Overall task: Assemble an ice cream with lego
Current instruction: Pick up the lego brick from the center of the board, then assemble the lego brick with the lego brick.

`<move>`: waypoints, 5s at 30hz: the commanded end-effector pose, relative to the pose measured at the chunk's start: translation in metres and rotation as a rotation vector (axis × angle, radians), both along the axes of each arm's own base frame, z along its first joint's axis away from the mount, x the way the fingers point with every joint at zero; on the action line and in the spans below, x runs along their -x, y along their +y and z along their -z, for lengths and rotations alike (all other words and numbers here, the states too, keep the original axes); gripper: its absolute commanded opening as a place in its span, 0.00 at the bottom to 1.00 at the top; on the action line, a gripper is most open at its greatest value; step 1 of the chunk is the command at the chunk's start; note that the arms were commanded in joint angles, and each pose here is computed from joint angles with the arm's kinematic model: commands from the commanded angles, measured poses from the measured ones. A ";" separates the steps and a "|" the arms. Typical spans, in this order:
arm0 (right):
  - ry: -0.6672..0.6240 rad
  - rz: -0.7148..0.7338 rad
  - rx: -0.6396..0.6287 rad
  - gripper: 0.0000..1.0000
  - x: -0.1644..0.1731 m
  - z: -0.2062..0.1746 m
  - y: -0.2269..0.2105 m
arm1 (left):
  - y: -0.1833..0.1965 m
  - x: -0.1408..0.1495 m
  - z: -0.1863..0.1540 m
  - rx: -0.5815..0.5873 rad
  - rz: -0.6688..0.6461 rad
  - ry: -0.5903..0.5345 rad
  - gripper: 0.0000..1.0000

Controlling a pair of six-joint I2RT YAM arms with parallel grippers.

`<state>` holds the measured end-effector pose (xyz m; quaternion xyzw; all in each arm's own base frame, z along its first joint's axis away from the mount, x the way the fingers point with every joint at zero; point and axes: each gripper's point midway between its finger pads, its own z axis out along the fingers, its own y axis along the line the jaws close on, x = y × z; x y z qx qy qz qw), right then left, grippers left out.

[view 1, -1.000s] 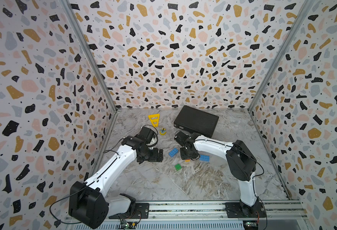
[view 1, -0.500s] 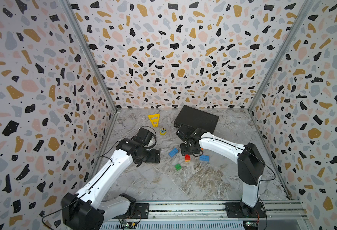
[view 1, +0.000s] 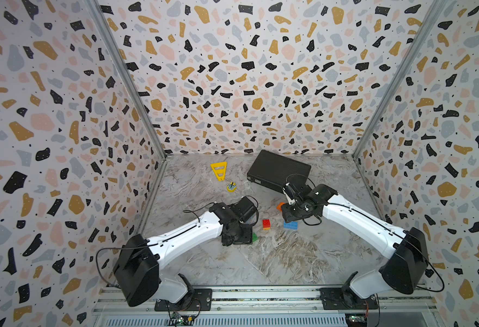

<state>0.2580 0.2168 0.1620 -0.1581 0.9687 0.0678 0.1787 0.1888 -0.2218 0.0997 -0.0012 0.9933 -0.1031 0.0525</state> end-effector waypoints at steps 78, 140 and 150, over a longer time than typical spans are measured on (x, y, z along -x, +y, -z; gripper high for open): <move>0.000 -0.087 -0.099 0.51 0.021 0.012 -0.034 | -0.043 -0.054 0.054 -0.105 -0.187 -0.061 0.32; 0.067 0.103 -0.118 0.48 -0.008 0.018 -0.092 | -0.092 -0.109 0.019 -0.060 -0.053 -0.102 0.28; 0.066 0.103 -0.121 0.48 -0.008 0.018 -0.092 | -0.092 -0.113 0.025 -0.081 -0.034 -0.109 0.28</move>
